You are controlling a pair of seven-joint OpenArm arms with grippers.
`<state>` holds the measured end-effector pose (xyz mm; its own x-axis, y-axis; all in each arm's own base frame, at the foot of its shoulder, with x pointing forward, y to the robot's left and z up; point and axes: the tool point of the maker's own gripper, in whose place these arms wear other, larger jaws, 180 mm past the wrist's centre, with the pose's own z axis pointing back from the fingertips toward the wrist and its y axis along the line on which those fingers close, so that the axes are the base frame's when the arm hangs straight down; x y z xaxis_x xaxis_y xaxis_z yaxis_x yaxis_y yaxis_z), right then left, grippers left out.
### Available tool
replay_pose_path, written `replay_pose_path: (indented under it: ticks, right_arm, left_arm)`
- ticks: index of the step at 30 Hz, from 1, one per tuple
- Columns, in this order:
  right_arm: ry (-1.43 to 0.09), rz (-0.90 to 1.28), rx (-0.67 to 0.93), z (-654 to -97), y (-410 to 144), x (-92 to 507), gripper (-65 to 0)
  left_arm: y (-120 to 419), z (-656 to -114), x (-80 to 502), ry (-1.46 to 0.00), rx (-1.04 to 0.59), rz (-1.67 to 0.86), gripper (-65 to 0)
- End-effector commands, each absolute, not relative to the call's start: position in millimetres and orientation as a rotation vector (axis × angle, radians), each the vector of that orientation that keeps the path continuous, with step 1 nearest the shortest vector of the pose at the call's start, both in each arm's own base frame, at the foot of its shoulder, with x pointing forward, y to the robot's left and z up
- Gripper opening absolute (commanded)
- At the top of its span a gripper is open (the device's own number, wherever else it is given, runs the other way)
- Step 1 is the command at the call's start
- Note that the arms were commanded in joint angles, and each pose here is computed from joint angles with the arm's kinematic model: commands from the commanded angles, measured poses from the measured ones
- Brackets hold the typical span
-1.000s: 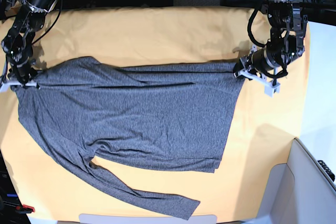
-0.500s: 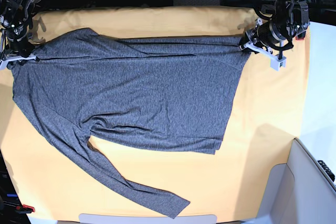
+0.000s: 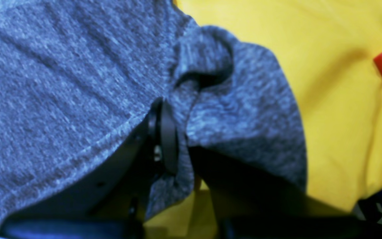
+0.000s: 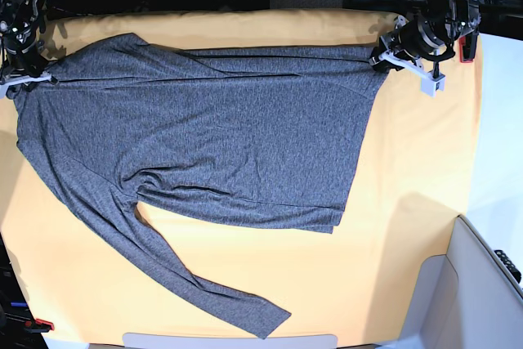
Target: Fold the T-shirt properly
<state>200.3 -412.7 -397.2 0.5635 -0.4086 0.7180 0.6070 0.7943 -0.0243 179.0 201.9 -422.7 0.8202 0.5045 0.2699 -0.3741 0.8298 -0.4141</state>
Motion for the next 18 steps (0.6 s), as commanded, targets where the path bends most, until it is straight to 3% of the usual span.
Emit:
replay_pose_path:
  ticks: [1, 18]
  right_arm:
    - [-0.532, -0.645, -0.393, -421.4, -427.6, 144.7, -65.0]
    - [-0.507, -0.641, -0.398, -425.8, -428.0, 134.5, -65.0]
  left_arm:
    - [222.1, -429.8, 164.7, -0.346, -0.257, 0.486, -64.3]
    - [212.7, -440.4, 140.5, -0.29, -0.268, 0.513, -64.3]
